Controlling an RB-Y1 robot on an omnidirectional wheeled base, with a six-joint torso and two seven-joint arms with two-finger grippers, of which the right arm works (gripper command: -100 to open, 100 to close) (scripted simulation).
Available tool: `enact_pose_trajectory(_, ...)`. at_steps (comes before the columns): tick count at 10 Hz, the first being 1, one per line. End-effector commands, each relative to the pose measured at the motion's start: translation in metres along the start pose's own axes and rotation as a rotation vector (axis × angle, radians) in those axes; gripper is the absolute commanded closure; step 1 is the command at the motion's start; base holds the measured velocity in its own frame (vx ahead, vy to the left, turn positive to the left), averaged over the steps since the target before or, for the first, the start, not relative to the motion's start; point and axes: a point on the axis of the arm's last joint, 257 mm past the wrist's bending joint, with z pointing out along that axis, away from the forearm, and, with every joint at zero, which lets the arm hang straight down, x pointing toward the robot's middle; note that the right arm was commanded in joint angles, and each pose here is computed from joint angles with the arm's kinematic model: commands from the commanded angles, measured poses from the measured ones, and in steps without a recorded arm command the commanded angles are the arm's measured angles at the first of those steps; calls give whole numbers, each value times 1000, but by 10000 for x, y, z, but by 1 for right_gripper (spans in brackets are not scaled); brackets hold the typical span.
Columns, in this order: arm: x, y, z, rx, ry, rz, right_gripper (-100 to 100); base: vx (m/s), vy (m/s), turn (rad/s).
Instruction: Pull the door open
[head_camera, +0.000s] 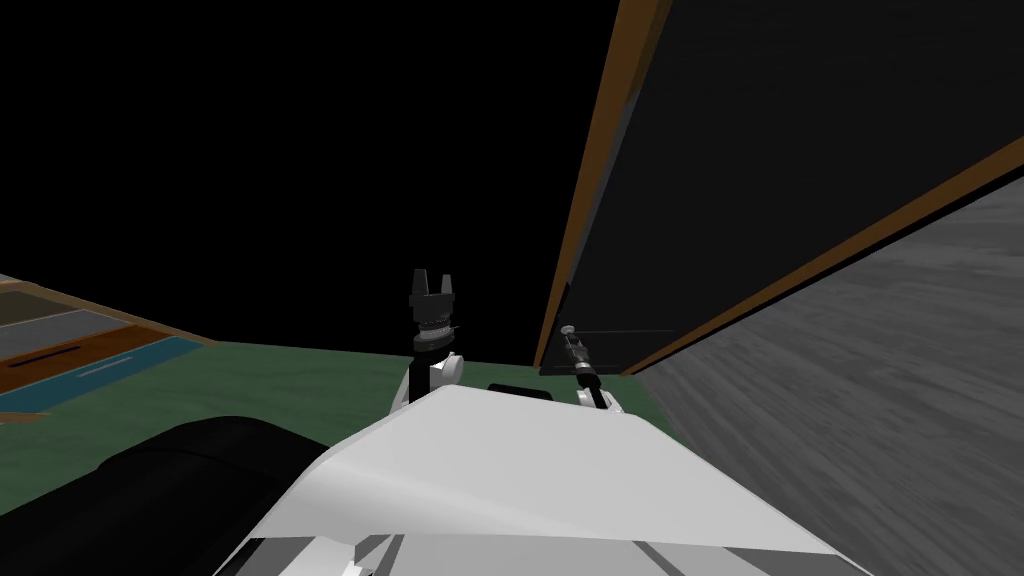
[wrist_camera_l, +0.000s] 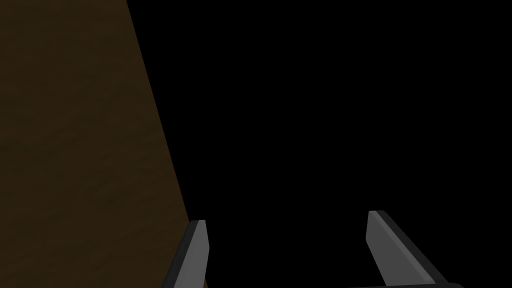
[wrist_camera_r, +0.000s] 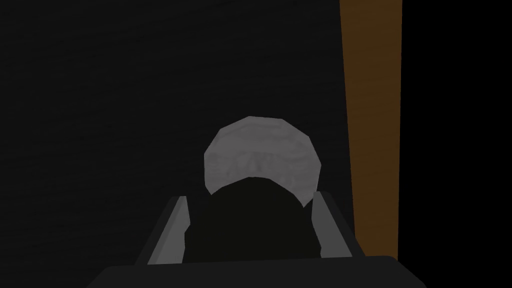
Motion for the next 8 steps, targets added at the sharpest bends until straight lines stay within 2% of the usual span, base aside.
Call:
enact_pose_trajectory(1, 85, 61, -50, -2, 16, 65, 100, -50, 5, 51)
enact_pose_trajectory(6, 91, -28, -87, 16, 15, 213, 100, -43, -1, 53)
enact_pose_trajectory(8, 91, -28, -87, 16, 15, 225, 100, -19, 5, 1)
